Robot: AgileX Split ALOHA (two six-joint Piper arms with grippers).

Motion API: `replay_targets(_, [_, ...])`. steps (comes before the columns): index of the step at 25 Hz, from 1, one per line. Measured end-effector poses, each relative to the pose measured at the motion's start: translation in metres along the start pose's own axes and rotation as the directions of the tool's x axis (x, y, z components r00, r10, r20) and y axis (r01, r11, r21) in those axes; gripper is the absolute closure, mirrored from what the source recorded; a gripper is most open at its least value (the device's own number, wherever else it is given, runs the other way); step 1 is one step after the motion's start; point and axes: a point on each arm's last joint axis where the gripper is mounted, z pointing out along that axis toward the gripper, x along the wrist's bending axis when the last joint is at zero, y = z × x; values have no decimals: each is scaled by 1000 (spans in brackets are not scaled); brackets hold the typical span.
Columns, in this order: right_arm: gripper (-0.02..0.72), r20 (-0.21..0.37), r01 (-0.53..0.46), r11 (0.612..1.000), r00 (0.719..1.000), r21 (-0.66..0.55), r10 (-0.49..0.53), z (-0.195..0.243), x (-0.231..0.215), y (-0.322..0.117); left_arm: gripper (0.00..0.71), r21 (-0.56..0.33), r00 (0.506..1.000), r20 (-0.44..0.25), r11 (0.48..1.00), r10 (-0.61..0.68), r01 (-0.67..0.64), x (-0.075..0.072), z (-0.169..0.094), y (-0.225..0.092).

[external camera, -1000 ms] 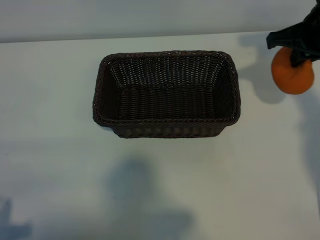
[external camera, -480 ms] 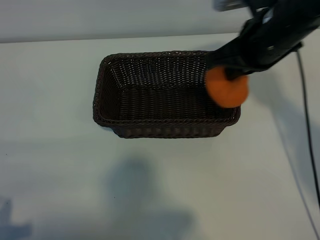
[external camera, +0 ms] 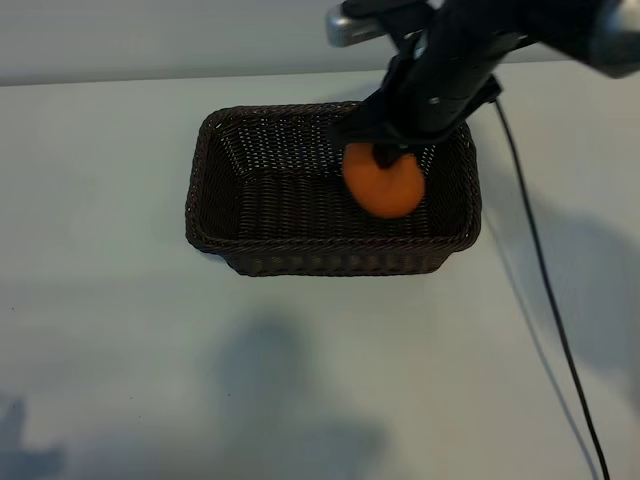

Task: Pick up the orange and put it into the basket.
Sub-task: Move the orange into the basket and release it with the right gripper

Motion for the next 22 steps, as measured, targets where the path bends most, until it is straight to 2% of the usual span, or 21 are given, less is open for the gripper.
replay_targets(7, [631,23,-6,994,1000,109,4,61,-8,1,272,0,1000,0,1000,0,0,0,0,0])
replay_targets(15, [608,27,-10,991,1000,136,7,76,-10,-1,272,0,1000,0,1000,0,0,0,0,0])
replay_targets(18, [519,27,-13,990,1000,138,9,75,-10,-1,272,0,1000,0,1000,0,0,0,0,0])
replay_targets(22, [273,27,-14,989,1000,144,10,76,-9,-1,272,0,1000,1,1000,0,0,0,0,0])
